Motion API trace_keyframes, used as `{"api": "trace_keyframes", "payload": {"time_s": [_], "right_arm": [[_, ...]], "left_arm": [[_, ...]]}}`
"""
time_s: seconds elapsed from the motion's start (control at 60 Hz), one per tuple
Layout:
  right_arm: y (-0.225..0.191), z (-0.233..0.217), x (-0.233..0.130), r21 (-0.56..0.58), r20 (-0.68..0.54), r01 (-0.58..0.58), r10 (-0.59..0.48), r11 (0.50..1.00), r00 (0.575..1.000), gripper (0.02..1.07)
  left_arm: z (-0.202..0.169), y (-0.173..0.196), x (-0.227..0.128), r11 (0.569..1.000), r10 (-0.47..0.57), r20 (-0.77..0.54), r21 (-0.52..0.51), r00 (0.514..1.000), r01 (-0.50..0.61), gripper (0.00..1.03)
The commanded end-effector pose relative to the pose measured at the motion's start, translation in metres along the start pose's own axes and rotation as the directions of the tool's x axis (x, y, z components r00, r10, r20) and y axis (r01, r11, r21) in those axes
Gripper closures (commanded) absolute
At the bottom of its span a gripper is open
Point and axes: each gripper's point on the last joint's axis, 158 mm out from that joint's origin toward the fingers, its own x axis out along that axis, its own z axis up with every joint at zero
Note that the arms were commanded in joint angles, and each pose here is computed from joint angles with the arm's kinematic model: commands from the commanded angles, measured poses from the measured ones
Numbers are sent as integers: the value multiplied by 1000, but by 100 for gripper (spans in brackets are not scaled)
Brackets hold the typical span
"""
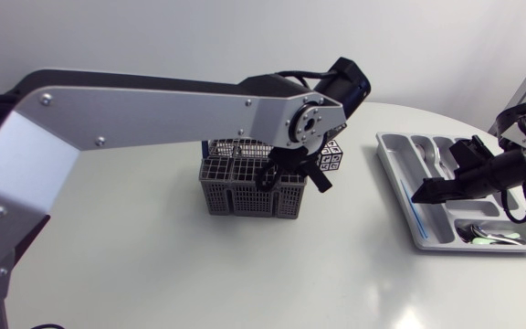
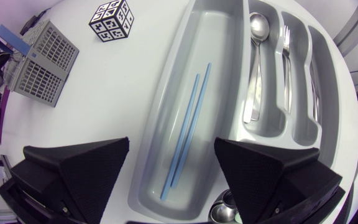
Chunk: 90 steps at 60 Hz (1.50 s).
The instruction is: Transfer all utensils from the basket to the drawer tray.
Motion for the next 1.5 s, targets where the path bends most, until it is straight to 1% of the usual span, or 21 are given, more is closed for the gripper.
{"api": "trace_keyframes", "payload": {"time_s": [0.0, 0.217, 0.267, 0.417, 0.517, 0.683, 0.817, 0.883, 0.967, 1.083, 1.167, 1.217, 1.3, 1.367, 1.433, 1.45, 1.483], "right_arm": [[7, -6, 0, 3, -9, -4, 4, 1000, 1000, 8], [9, -4, -3, -5, -2, -2, 2, 1000, 1000, 8], [10, -4, -4, -6, -3, -2, 2, 1000, 1000, 8], [16, -2, -8, -22, 4, -4, 4, 1000, 1000, 8], [24, 2, -16, -45, 27, -2, 3, 999, 1000, 8], [51, 10, -37, -126, 81, -5, 15, 992, 997, 8], [76, 16, -55, -203, 135, 0, 28, 979, 990, 8], [94, 19, -64, -247, 163, -15, 57, 969, 985, 8], [117, 20, -76, -300, 194, -37, 99, 953, 976, 8], [153, 22, -96, -400, 250, -36, 147, 916, 957, 8], [179, 20, -106, -462, 274, -39, 184, 886, 944, 12], [193, 19, -111, -492, 283, -37, 200, 870, 938, 12], [211, 17, -114, -534, 293, -29, 217, 845, 931, 16], [224, 17, -115, -557, 299, -34, 238, 830, 924, 16], [235, 16, -114, -578, 298, -34, 250, 815, 921, 19], [239, 16, -113, -586, 297, -32, 251, 810, 921, 21], [245, 16, -112, -593, 302, -28, 254, 805, 919, 22]], "left_arm": [[1, 7, -15, 1000, 16, 20, 10, 1000, -16, 100], [10, 19, -35, 1000, 18, 68, -12, 998, -17, 100], [14, 20, -43, 1000, -4, 91, -23, 996, 6, 100], [16, 24, -54, 999, -20, 115, -36, 993, 24, 100], [18, 26, -65, 997, -47, 141, -49, 989, 54, 100], [22, 35, -87, 991, -88, 195, -86, 977, 106, 100], [23, 51, -106, 986, -81, 233, -120, 969, 112, 100], [22, 55, -111, 986, -79, 242, -126, 967, 112, 100], [21, 56, -117, 979, -101, 258, -144, 961, 142, 100], [17, 47, -120, 956, -187, 259, -173, 947, 236, 100], [13, 38, -118, 931, -257, 248, -194, 934, 308, 100], [9, 32, -113, 910, -310, 235, -208, 921, 359, 100], [5, 20, -108, 866, -400, 216, -230, 891, 444, 100], [4, 11, -108, 829, -459, 212, -245, 863, 502, 100], [2, 3, -106, 806, -500, 199, -251, 843, 537, 100], [1, 0, -106, 787, -524, 196, -261, 829, 559, 100], [1, -4, -105, 769, -548, 193, -266, 814, 581, 100]]}}
